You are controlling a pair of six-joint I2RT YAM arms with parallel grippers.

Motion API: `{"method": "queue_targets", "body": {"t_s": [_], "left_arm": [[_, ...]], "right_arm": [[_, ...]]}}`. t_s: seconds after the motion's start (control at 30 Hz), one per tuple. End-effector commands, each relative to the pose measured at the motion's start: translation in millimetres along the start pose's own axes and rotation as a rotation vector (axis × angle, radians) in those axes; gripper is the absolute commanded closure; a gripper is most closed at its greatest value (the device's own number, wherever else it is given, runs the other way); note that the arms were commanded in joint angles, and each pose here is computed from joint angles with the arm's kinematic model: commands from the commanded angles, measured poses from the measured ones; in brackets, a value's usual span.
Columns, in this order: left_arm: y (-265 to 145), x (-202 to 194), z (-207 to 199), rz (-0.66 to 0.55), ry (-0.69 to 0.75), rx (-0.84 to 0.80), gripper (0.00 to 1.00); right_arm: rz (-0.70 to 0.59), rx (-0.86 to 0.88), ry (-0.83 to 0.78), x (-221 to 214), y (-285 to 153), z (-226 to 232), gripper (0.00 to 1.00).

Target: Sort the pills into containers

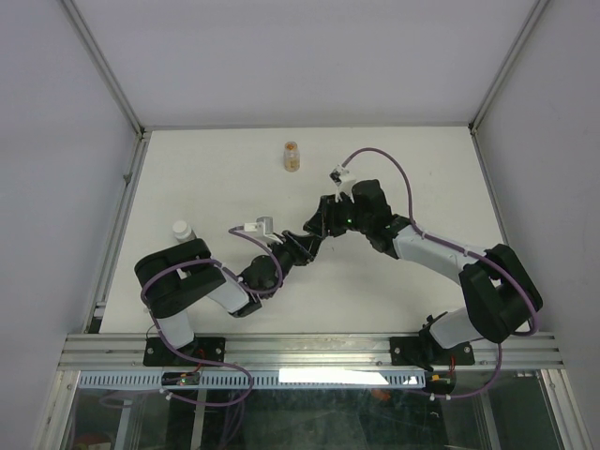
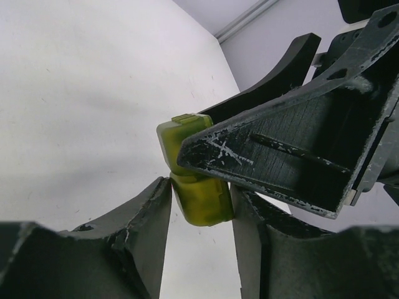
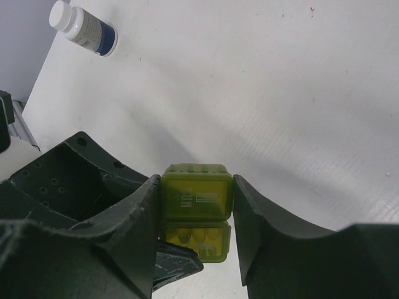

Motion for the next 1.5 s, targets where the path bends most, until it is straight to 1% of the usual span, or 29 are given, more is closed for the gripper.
{"method": "queue_targets", "body": {"t_s": [0.0,0.1,0.17,0.27,0.5,0.67,0.7,0.73,0.8,0.83,1.07,1.1,1.13,1.2,1.3,1.37,1.47], "left_arm": [[11,9,-10,-0.07,-0.045,0.025,0.64],[14,9,-9,-0.064,-0.013,0.049,0.77],[15,8,-8,-0.057,0.01,0.054,0.89],[12,9,-6,-0.059,0.02,0.044,1.0],[6,13,-3,-0.06,-0.007,0.027,1.0],[3,16,-1,-0.071,-0.015,0.014,1.0],[2,18,-2,-0.078,-0.021,0.001,1.0],[1,19,-2,-0.08,-0.027,-0.018,1.0],[-2,23,-4,-0.086,-0.04,-0.055,1.0],[-3,24,-4,-0.085,-0.042,-0.068,1.0],[-14,30,-5,-0.079,-0.056,-0.097,1.0],[-15,30,-5,-0.078,-0.055,-0.098,1.0],[-16,30,-5,-0.078,-0.057,-0.099,1.0],[-17,31,-5,-0.078,-0.06,-0.102,1.0],[-19,32,-6,-0.079,-0.064,-0.112,1.0],[-20,33,-7,-0.079,-0.069,-0.127,1.0],[-21,35,-11,-0.075,-0.074,-0.157,1.0]], "right_arm": [[-0.025,0.029,0.006,5,0,6,0.96],[-0.023,0.036,0.006,5,-1,7,0.96],[-0.016,0.047,0.008,5,-1,9,0.97],[-0.018,0.071,0.033,7,-5,8,0.99],[0.018,0.166,0.16,14,-15,-7,1.0],[0.027,0.203,0.192,16,-19,-11,1.0],[0.034,0.215,0.188,16,-19,-12,0.95],[0.038,0.224,0.185,15,-19,-14,0.86],[0.026,0.215,0.164,17,-21,-19,0.63],[0.025,0.199,0.156,18,-23,-23,0.53],[0.025,0.132,0.222,27,-38,-33,0.53],[-0.006,0.089,0.148,29,-38,-39,0.42],[-0.028,0.053,0.096,32,-38,-44,0.35],[-0.022,0.054,0.077,33,-40,-44,0.3],[-0.025,0.021,0.06,34,-40,-47,0.3],[-0.016,-0.01,0.056,33,-39,-51,0.35],[0.006,-0.005,0.058,32,-38,-53,0.43]]}}
Point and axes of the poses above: each gripper's point midway between its finger pads, its own y axis out along the fingers, its own z axis along the line the jaws close on, x = y × z, the point moved 10 cm from there along -y, back along the fingers, and after that the axes turned 9 degrees about y, right-handed, at the moved point
